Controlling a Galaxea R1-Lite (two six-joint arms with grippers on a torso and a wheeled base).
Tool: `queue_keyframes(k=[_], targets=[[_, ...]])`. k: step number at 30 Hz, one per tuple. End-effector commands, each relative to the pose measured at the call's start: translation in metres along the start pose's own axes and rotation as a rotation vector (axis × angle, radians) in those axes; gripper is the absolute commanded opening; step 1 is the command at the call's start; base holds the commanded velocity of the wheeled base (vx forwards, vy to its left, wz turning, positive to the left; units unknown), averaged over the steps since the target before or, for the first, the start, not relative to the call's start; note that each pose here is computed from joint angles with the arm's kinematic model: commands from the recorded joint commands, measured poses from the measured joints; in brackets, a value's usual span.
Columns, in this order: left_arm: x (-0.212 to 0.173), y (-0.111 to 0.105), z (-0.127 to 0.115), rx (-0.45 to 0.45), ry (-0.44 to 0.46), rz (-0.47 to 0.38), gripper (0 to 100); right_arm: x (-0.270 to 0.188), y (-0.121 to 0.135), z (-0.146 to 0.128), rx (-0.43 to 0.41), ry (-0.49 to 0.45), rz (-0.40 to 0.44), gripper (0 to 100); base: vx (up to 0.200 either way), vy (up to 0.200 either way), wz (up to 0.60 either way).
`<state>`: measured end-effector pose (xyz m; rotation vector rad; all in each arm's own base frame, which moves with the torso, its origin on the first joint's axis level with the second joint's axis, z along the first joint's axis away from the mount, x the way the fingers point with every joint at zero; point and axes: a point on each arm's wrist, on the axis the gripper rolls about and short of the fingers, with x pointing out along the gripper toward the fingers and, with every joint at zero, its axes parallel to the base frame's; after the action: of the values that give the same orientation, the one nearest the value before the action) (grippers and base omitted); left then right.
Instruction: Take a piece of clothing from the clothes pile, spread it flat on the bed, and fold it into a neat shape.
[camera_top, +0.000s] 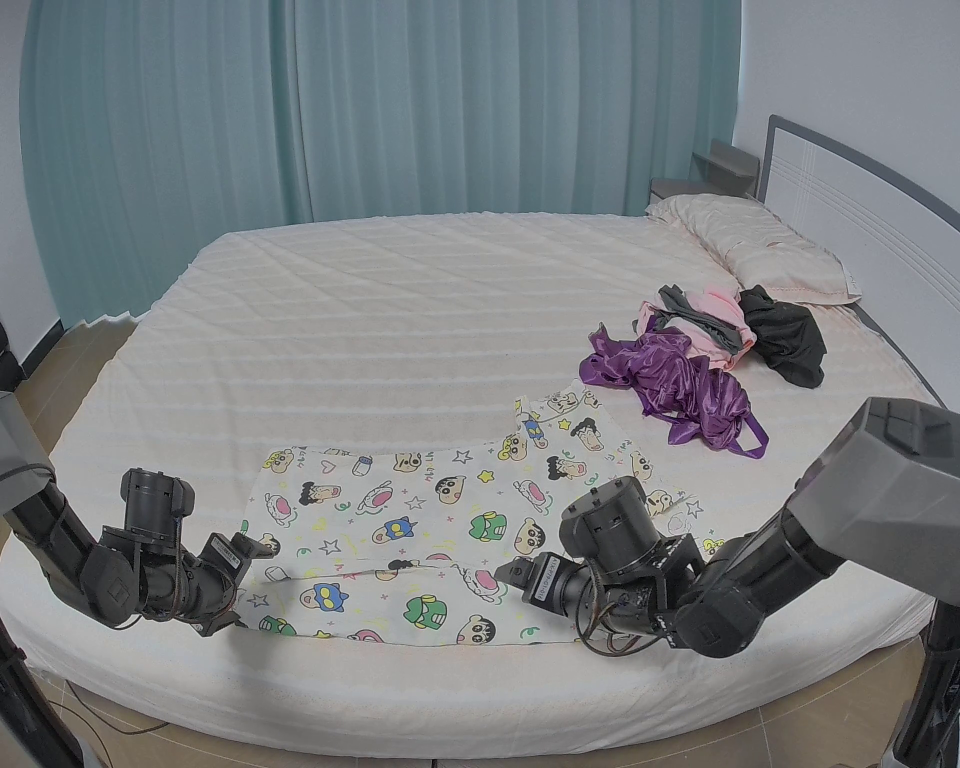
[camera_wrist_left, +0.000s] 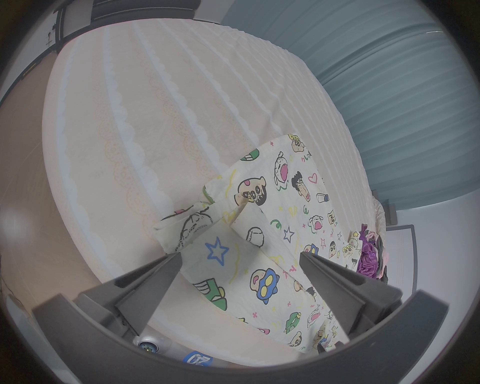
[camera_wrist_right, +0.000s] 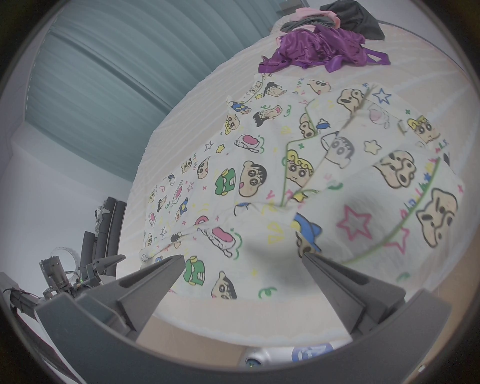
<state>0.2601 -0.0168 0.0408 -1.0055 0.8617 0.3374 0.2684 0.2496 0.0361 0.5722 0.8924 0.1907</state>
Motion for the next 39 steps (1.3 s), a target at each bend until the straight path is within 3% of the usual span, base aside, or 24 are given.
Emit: queue_keyframes(k=[1,11,19,27,33,39], targets=[[0.002,0.001,0.0,0.001,0.003,0.006,100,0.023,-0.001,0.001,-0.02,-0.003,-0.016,100,0.0,0.0,0.0],[0.003,0.001,-0.001,0.001,0.008,0.009,100,0.047,0.004,0.036,-0.068,-0.13,-0.024,100,0.0,0.0,0.0],[0.003,0.002,-0.001,0.001,0.009,0.01,100,0.043,0.013,0.036,-0.072,-0.139,0.006,100,0.0,0.0,0.0],[0.003,0.002,-0.001,0.0,0.008,0.012,100,-0.001,0.018,0.045,-0.061,-0.169,0.044,100,0.0,0.0,0.0],[0.003,0.002,-0.001,0.001,0.009,0.01,100,-0.033,-0.008,0.045,-0.004,-0.17,-0.008,100,0.0,0.0,0.0],[0.003,0.003,-0.004,0.005,0.015,0.014,100,-0.053,-0.05,0.029,0.133,-0.152,-0.138,100,0.0,0.0,0.0]])
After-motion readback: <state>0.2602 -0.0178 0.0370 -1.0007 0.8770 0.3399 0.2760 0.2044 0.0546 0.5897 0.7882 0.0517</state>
